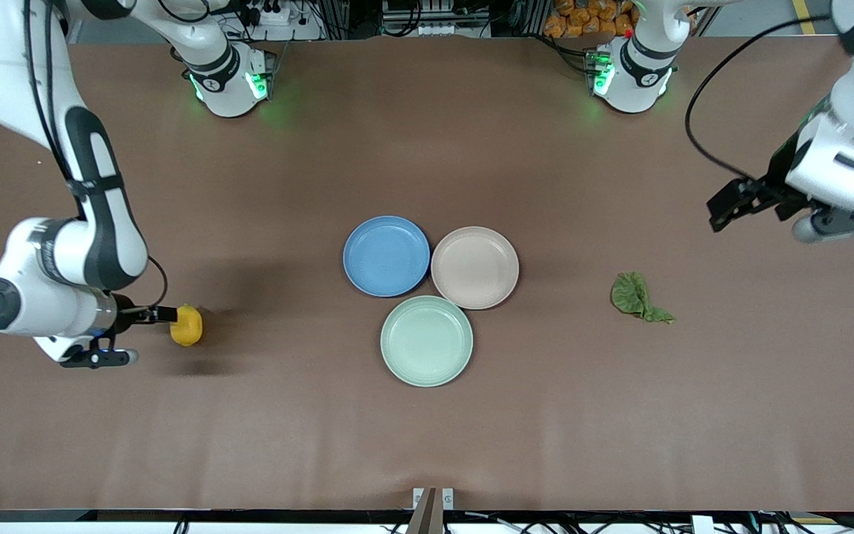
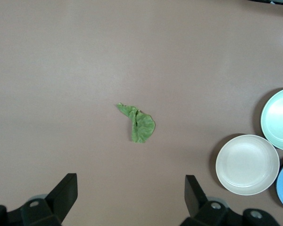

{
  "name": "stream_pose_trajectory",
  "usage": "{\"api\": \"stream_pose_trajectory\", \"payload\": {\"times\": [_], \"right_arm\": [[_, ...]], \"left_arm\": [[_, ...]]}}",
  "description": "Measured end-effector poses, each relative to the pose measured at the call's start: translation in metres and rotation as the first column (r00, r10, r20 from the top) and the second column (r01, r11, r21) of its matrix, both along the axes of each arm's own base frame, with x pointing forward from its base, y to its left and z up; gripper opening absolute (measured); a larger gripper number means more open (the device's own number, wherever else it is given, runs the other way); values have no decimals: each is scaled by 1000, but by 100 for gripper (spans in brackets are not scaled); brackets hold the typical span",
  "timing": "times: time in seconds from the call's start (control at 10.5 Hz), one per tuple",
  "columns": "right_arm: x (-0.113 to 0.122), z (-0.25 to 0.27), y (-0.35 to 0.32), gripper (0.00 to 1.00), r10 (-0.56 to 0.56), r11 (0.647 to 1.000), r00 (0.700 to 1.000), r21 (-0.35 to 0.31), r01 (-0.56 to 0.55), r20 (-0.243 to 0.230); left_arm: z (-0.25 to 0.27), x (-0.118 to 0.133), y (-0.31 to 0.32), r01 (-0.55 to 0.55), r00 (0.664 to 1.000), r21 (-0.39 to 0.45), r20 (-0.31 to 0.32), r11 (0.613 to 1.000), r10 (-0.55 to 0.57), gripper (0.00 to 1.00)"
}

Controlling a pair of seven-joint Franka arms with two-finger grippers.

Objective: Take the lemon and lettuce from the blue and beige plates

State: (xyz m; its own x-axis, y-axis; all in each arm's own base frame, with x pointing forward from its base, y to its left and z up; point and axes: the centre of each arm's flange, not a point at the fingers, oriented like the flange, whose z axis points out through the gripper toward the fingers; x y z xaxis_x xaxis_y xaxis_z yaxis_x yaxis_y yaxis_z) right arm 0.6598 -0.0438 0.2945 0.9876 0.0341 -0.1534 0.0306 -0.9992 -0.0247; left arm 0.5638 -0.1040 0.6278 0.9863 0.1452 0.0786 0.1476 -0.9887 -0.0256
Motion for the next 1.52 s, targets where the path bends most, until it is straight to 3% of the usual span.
{"api": "stream_pose_trajectory", "payload": {"times": [0.29,0.76,1.05,1.52], "right_arm": [[-22,92,18,100,28,999,1000,30,-29,9],[-77,193,29,100,80,997,989,14,-82,128],[-91,233,6,100,101,995,975,3,-104,200],[-99,317,-12,100,97,995,970,-1,-99,225]], "left_arm": [[9,-7,8,-12,1000,4,0,1000,12,100],[9,-7,14,-18,1000,5,3,1000,18,100],[14,-10,13,-13,1000,5,11,1000,13,100],[16,-8,15,84,996,12,21,996,-85,100]]}}
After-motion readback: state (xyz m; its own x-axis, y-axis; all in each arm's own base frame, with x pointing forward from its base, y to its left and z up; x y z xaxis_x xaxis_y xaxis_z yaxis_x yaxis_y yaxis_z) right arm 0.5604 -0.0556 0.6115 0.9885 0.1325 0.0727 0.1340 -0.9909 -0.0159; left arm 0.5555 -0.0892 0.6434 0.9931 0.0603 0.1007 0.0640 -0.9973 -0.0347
